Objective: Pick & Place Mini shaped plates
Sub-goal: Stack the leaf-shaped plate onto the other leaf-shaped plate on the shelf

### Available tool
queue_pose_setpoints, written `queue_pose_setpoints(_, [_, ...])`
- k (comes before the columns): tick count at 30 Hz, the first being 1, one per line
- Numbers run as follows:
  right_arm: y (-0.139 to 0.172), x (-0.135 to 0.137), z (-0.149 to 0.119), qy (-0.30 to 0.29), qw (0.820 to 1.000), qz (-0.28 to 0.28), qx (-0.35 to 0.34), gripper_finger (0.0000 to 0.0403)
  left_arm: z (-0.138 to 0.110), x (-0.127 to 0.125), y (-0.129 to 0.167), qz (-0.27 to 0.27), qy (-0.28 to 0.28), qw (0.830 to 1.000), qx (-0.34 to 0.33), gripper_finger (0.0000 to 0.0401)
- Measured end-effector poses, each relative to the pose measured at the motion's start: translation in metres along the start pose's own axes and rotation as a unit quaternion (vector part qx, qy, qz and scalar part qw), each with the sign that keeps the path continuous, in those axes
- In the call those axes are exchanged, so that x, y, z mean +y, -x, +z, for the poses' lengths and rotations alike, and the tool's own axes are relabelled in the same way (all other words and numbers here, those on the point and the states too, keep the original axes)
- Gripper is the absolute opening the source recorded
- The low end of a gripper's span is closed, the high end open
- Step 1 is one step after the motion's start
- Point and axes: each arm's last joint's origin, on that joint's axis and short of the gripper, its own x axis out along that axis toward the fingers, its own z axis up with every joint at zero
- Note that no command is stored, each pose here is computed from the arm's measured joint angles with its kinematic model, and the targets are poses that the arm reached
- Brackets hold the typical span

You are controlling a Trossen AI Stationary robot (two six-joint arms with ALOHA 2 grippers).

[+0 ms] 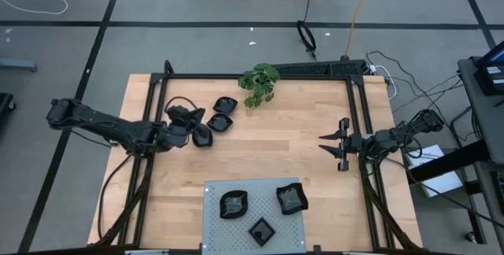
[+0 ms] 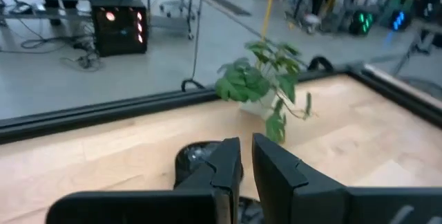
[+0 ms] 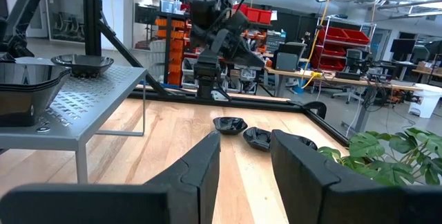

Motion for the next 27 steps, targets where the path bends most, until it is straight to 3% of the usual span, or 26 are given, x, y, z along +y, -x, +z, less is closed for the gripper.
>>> queue_pose_setpoints(5, [0.0, 0.0, 0.0, 0.0, 1.0, 0.0, 0.0, 0.0118, 0.029, -0.011, -0.002, 0.01, -0.018, 0.998, 0.064, 0.0042])
queue_pose_setpoints(9, [0.0, 0.0, 0.0, 0.0, 1.0, 0.0, 0.0, 0.0118, 0.042, -0.012, -0.019, 0.075, -0.006, 0.982, 0.171, 0.0042])
queue_pose_setpoints(13, [0.0, 0.0, 0.0, 0.0, 1.0, 0.0, 0.0, 0.0118, 0.042, -0.006, -0.041, 0.148, 0.054, 0.935, 0.318, 0.0042])
queue_pose_setpoints(17, [0.0, 0.0, 0.0, 0.0, 1.0, 0.0, 0.0, 0.0118, 0.04, -0.002, -0.052, 0.172, 0.11, 0.892, 0.404, 0.0042])
queue_pose_setpoints(24, [0.0, 0.0, 0.0, 0.0, 1.0, 0.0, 0.0, 0.0118, 0.015, -0.002, -0.055, 0.226, 0.181, 0.836, 0.466, 0.0042])
queue_pose_setpoints(27, [0.0, 0.0, 0.0, 0.0, 1.0, 0.0, 0.0, 0.0118, 0.006, -0.005, -0.053, 0.258, 0.194, 0.821, 0.471, 0.0042])
